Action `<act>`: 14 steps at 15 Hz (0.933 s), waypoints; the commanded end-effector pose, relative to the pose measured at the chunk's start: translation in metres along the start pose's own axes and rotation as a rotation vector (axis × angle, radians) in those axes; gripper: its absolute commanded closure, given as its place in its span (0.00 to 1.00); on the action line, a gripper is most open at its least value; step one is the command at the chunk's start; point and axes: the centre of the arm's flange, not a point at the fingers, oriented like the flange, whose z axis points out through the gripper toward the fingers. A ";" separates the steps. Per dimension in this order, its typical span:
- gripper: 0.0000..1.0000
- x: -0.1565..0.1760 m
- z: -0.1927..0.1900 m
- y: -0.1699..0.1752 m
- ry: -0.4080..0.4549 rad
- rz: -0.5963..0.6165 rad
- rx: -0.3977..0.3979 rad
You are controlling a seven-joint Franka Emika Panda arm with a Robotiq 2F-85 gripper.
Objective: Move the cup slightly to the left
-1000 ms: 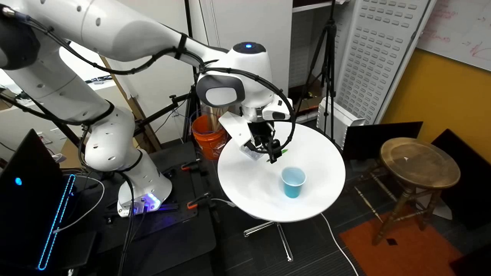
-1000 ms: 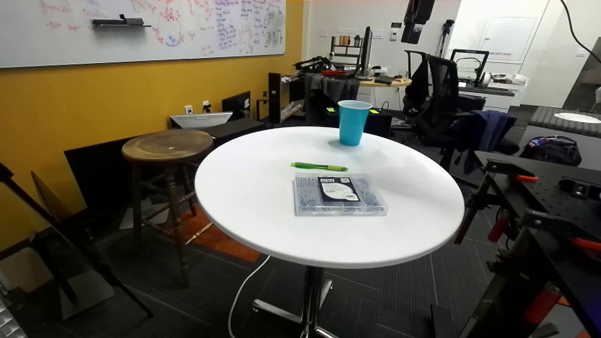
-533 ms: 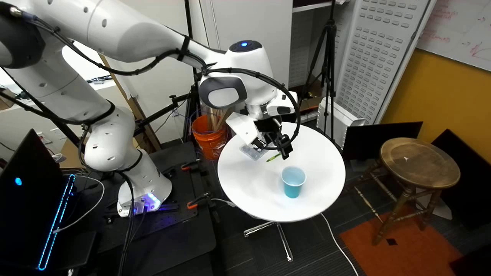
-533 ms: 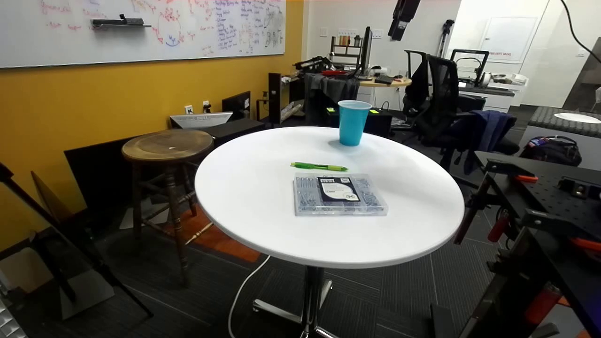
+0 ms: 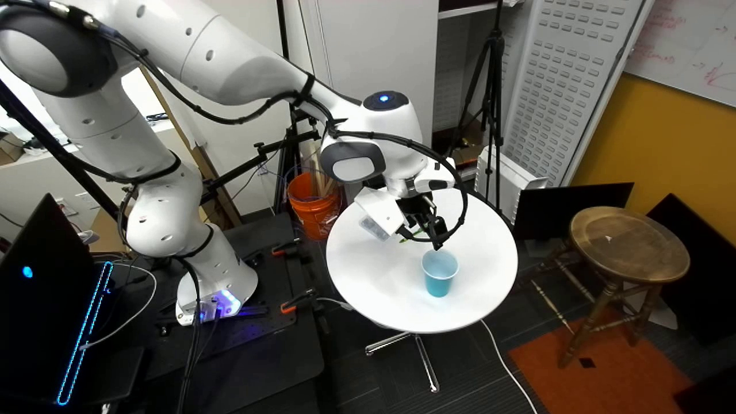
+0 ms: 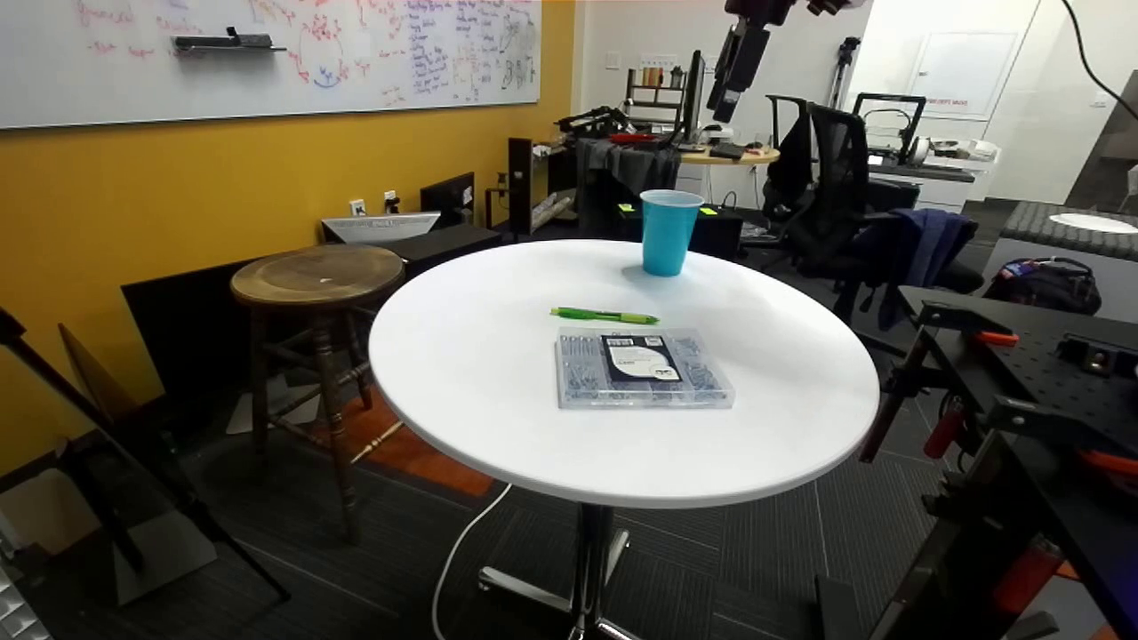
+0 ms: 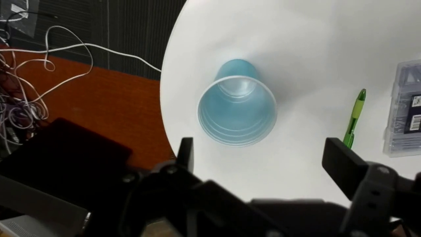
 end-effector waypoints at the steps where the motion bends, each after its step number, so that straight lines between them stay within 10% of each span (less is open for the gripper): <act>1: 0.00 0.010 0.025 0.012 -0.024 -0.041 0.053; 14: 0.00 0.058 0.092 0.010 -0.099 -0.199 0.084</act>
